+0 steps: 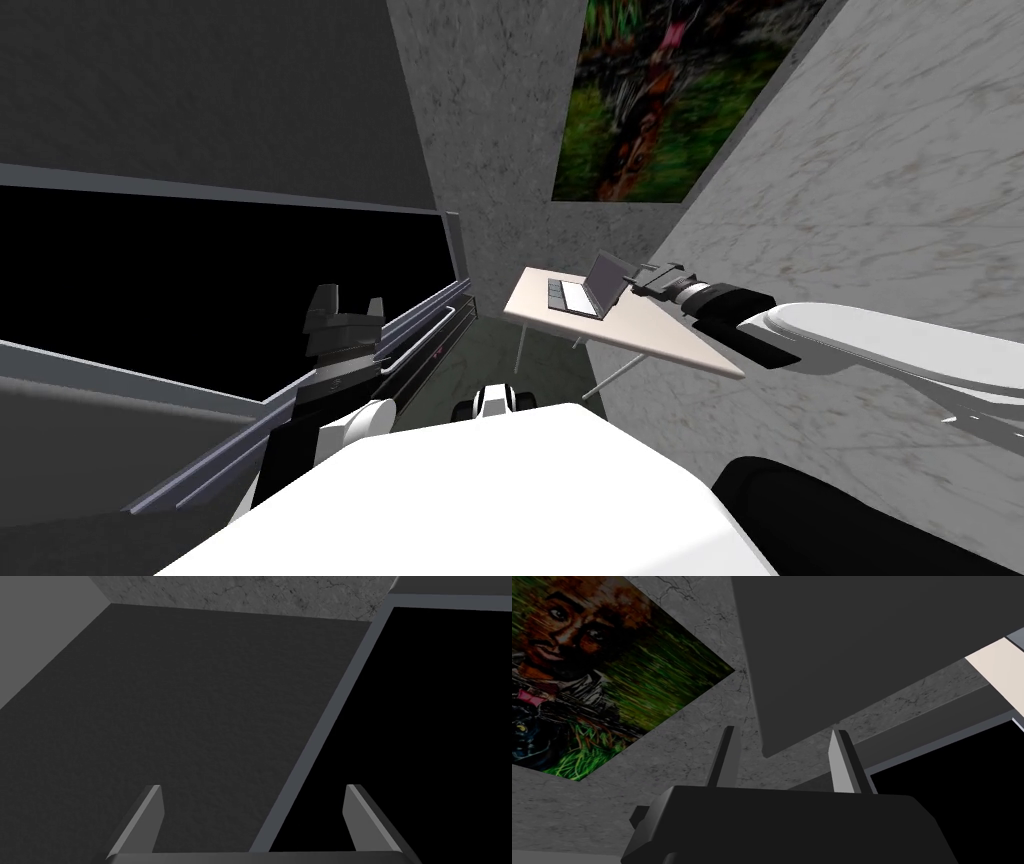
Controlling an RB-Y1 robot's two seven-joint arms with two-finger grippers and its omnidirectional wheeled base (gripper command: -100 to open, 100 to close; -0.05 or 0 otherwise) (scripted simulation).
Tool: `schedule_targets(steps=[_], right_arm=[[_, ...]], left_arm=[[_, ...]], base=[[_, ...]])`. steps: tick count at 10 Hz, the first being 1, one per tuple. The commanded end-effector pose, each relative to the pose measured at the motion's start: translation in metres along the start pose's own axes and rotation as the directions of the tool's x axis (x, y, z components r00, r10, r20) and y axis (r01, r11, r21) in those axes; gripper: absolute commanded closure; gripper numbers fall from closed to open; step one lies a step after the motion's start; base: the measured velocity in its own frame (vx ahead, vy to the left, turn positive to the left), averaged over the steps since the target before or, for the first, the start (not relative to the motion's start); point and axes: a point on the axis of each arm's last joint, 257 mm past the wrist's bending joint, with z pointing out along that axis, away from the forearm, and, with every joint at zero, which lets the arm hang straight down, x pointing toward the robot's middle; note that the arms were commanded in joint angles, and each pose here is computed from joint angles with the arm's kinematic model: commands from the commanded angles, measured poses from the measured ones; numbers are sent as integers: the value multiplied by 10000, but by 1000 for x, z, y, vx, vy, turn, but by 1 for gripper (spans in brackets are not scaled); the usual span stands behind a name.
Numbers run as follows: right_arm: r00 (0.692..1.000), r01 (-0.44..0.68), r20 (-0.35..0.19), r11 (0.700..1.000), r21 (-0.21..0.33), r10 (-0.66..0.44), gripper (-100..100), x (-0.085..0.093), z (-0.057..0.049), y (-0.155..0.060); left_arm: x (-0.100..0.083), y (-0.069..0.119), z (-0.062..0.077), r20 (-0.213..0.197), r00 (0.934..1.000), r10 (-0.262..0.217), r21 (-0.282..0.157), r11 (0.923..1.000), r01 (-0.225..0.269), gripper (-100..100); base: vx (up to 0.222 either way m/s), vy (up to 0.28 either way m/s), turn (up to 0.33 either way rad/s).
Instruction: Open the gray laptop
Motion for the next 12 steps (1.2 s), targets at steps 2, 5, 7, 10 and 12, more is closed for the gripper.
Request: schedule_targets(steps=[2,5,7,10,12], right_arm=[[9993,16,372,9989,-478,2,100,-13,-8,15],[9957,77,929,9967,-803,-3,100,-30,-20,29],[9923,130,1236,9950,-991,-6,100,-39,-26,36],[9885,205,1513,9954,-933,-62,100,-49,-31,37],[9873,47,1585,9957,-921,100,100,-40,-11,34]], left_arm=[[0,0,0,-1,10000,-1,1,10000,1,0],[0,0,0,-1,10000,-2,2,10000,2,0],[0,0,0,0,10000,-1,0,10000,1,0],[0,0,0,-1,10000,-3,2,10000,3,0],[0,0,0,-3,10000,-8,5,10000,8,0]], base=[[86,7,-150],[88,13,-173],[126,34,-227],[63,6,-101],[-150,30,259]])
